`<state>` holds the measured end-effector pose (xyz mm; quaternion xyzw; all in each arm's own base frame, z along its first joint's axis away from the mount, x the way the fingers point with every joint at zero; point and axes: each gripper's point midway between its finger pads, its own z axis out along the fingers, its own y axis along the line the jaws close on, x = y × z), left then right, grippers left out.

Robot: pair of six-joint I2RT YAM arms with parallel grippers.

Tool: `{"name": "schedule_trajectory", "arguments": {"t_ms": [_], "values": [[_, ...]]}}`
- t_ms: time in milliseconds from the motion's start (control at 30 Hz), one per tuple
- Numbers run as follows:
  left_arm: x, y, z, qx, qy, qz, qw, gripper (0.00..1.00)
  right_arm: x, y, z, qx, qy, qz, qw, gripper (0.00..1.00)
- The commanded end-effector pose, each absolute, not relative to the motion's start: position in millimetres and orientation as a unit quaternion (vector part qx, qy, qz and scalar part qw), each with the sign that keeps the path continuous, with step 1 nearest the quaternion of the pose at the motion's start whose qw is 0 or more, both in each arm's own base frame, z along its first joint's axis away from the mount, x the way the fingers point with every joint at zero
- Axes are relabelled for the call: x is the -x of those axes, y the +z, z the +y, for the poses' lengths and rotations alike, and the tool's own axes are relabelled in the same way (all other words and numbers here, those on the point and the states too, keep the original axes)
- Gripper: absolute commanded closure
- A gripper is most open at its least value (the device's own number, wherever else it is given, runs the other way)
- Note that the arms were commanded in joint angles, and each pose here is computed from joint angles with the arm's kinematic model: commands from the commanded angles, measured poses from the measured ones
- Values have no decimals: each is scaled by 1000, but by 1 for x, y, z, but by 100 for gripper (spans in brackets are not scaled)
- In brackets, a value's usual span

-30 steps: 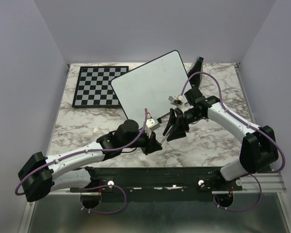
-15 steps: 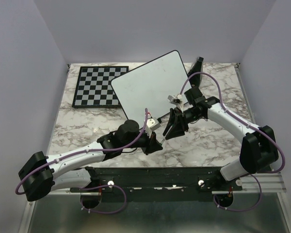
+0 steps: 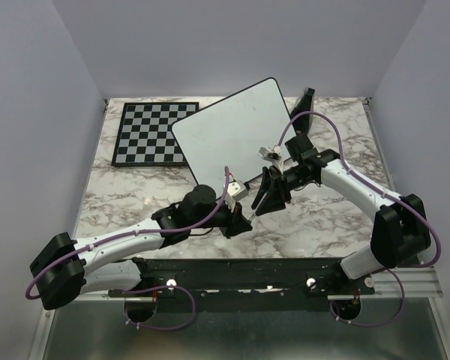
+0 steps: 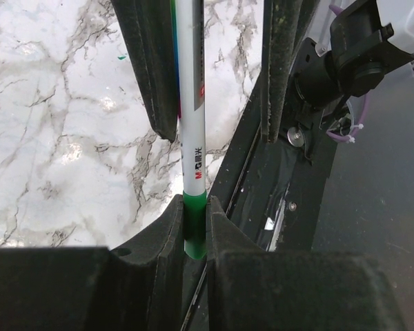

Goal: Write a sentence on the whiteboard
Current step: Open the pen cap of the whiteboard marker.

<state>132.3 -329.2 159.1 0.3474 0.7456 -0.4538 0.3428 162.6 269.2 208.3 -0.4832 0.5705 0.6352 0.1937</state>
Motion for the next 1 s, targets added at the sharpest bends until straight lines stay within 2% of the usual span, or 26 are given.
{"name": "schedule_trajectory", "arguments": {"t_ms": [0,267,400,467,567,600,667,967], "values": [[-141,175,-333,-338,-457,736,368,100,-158,206,269,491,630,569,195,52],[-141,175,-333,-336,-459,735,370,100,-160,204,270,488,629,573,192,56],[-141,174,-331,-337,-456,737,368,100,-160,203,269,488,627,576,191,67],[-141,175,-331,-338,-456,737,367,100,-160,203,269,489,627,576,191,69],[-141,174,-329,-341,-452,739,365,100,-161,202,269,491,624,576,192,63],[-142,176,-329,-342,-451,738,366,100,-160,202,269,493,624,576,192,56],[-143,176,-326,-347,-445,740,365,100,-159,201,269,494,624,575,191,52],[-145,177,-323,-349,-442,742,363,100,-157,204,269,488,633,571,186,54]]}}
